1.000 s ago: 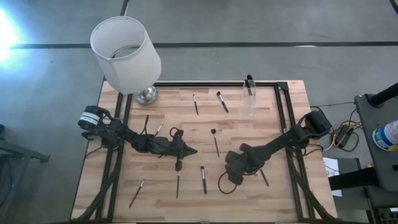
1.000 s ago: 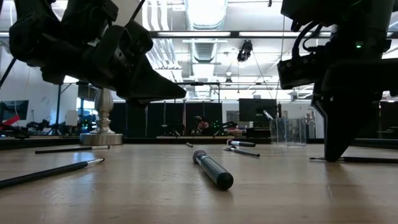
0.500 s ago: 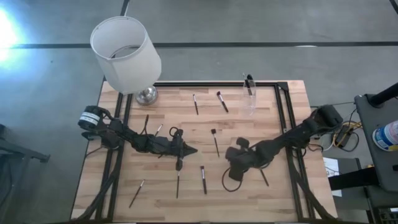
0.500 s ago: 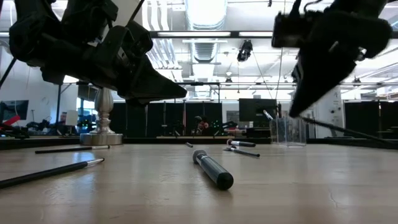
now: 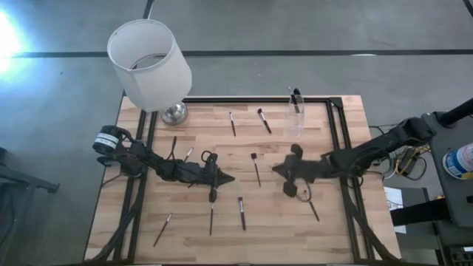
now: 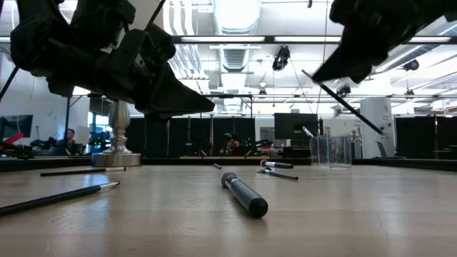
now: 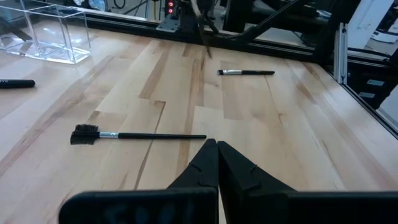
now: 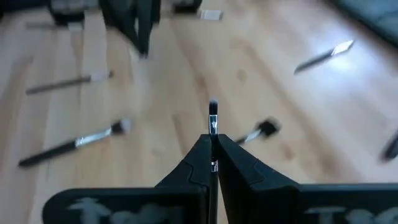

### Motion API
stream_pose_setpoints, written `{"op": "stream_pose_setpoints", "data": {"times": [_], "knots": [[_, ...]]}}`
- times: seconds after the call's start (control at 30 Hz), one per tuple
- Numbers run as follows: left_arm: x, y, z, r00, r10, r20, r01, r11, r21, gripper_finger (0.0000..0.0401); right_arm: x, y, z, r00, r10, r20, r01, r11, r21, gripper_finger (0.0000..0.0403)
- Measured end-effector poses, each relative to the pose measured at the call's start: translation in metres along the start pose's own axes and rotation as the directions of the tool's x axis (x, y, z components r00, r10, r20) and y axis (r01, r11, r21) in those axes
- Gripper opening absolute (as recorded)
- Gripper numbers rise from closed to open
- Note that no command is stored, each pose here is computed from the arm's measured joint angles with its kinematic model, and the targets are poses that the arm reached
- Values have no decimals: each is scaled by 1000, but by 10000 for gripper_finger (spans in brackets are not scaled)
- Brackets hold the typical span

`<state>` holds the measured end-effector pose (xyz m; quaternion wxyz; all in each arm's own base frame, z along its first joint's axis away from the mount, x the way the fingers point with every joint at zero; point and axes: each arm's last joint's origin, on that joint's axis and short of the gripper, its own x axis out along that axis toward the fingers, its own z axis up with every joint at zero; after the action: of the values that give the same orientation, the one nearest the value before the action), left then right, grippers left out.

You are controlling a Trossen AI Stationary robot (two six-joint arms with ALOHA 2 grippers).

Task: Put items in baskets/containers
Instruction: Put the eyeshadow brush into the transparent organizer

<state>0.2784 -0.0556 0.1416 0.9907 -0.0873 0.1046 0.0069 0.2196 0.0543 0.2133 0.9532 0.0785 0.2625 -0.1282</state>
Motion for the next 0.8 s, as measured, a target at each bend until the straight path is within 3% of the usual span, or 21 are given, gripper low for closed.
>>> {"op": "stream_pose_setpoints", "data": {"times": [0.27,0.43,0.5,0.67,0.8], "knots": [[0,0,0,1000,-2,1,2,1000,2,0,-10,-53,18,952,-113,285,118,993,0,13],[0,0,0,1000,-2,1,2,1000,10,0,-3,-91,30,930,-4,367,30,997,-66,13],[0,0,0,1000,-2,1,2,1000,14,0,-1,-108,33,926,-23,377,54,996,-71,12],[0,0,0,1000,-2,0,2,1000,23,0,-5,-151,45,871,-233,433,270,962,-26,11],[0,0,0,1000,-1,0,1,1000,28,0,-14,-181,45,776,-459,434,485,873,56,11]]}}
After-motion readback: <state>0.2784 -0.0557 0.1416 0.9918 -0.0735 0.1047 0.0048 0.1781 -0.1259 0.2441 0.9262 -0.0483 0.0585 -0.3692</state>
